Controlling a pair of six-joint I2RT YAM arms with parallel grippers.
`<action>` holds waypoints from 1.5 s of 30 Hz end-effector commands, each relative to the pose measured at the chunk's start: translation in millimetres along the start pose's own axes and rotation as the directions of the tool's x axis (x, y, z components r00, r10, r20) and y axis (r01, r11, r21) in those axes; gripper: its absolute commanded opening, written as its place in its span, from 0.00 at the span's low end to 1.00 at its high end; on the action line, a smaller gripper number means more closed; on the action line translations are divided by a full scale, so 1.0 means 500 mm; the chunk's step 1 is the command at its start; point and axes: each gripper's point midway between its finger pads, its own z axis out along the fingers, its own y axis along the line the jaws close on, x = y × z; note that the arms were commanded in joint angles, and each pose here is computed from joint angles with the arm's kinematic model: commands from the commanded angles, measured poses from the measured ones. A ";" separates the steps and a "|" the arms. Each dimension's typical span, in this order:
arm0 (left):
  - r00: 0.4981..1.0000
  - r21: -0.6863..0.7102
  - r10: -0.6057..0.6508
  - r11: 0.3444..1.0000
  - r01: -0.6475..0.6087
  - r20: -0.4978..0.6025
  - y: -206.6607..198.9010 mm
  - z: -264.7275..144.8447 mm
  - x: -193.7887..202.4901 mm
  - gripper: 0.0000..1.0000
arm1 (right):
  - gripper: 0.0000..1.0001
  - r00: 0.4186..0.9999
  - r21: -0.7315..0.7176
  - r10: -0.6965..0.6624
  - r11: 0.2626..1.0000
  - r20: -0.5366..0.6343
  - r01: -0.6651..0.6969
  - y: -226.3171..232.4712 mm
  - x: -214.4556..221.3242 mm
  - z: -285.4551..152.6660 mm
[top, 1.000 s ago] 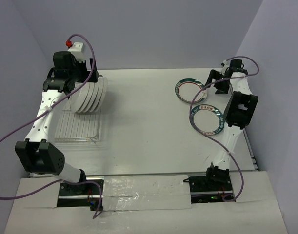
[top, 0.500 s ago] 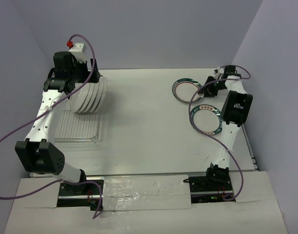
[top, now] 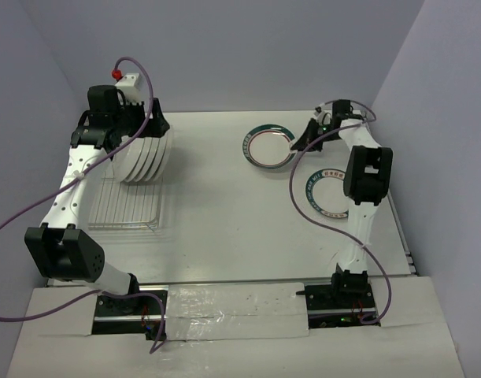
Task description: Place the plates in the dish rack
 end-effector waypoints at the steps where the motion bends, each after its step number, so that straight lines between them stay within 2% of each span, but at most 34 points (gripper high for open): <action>1: 0.999 0.153 -0.014 0.988 0.007 0.043 -0.068 -0.043 -0.040 0.99 | 0.00 0.951 -0.176 -0.283 0.937 0.122 0.301 0.288 -0.007 -0.098; 2: 0.999 0.181 -0.011 0.983 0.004 0.037 -0.078 -0.046 -0.038 0.99 | 0.00 0.927 -0.190 -0.357 0.908 0.113 0.373 0.345 0.027 -0.100; 6: 1.000 0.318 0.003 0.948 -0.008 0.017 -0.131 -0.062 -0.020 0.99 | 0.00 0.872 -0.211 -0.475 0.846 0.119 0.490 0.438 0.093 -0.117; 13: 1.000 0.371 0.014 0.929 -0.012 -0.001 -0.158 -0.068 0.002 0.99 | 0.00 0.770 -0.293 -0.627 0.719 0.119 0.631 0.578 0.216 -0.136; 20: 0.998 0.521 0.032 0.853 0.001 -0.054 -0.227 -0.083 0.052 0.92 | 0.00 0.684 -0.310 -0.717 0.626 0.132 0.716 0.646 0.284 -0.156; 26: 0.998 0.568 0.022 0.823 0.014 -0.056 -0.247 -0.094 0.066 0.87 | 0.00 0.672 -0.317 -0.729 0.612 0.127 0.724 0.659 0.302 -0.158; 32: 0.996 0.615 0.004 0.787 0.053 -0.091 -0.262 -0.096 0.082 0.67 | 0.00 0.648 -0.345 -0.741 0.571 0.173 0.745 0.684 0.316 -0.179; 35: 0.995 0.639 -0.005 0.766 0.069 -0.100 -0.271 -0.104 0.081 0.47 | 0.00 0.638 -0.346 -0.747 0.559 0.185 0.754 0.693 0.324 -0.184; 36: 0.995 0.645 -0.006 0.761 0.069 -0.099 -0.274 -0.109 0.078 0.35 | 0.00 0.637 -0.347 -0.748 0.557 0.186 0.755 0.695 0.325 -0.185; 37: 0.995 0.645 -0.010 0.761 0.071 -0.099 -0.274 -0.110 0.076 0.29 | 0.01 0.639 -0.351 -0.748 0.558 0.179 0.752 0.696 0.329 -0.186; 38: 0.995 0.646 -0.011 0.760 0.074 -0.101 -0.275 -0.113 0.075 0.21 | 0.05 0.640 -0.352 -0.748 0.559 0.178 0.751 0.696 0.330 -0.186; 39: 0.995 0.644 -0.012 0.761 0.071 -0.095 -0.276 -0.117 0.071 0.07 | 0.20 0.643 -0.358 -0.746 0.560 0.175 0.747 0.696 0.332 -0.186; 40: 0.996 0.629 -0.017 0.774 0.070 -0.090 -0.271 -0.116 0.067 0.00 | 0.30 0.645 -0.361 -0.743 0.560 0.179 0.746 0.699 0.333 -0.190; 41: 0.996 0.618 -0.017 0.784 0.066 -0.084 -0.268 -0.121 0.063 0.00 | 0.57 0.647 -0.363 -0.741 0.562 0.180 0.744 0.701 0.334 -0.191; 42: 0.997 0.604 -0.019 0.795 0.058 -0.071 -0.262 -0.126 0.055 0.00 | 0.71 0.654 -0.359 -0.735 0.571 0.178 0.739 0.700 0.333 -0.190; 45: 0.999 0.451 -0.052 0.891 0.049 -0.006 -0.193 -0.130 0.014 0.00 | 1.00 0.667 -0.338 -0.723 0.591 0.182 0.732 0.698 0.326 -0.193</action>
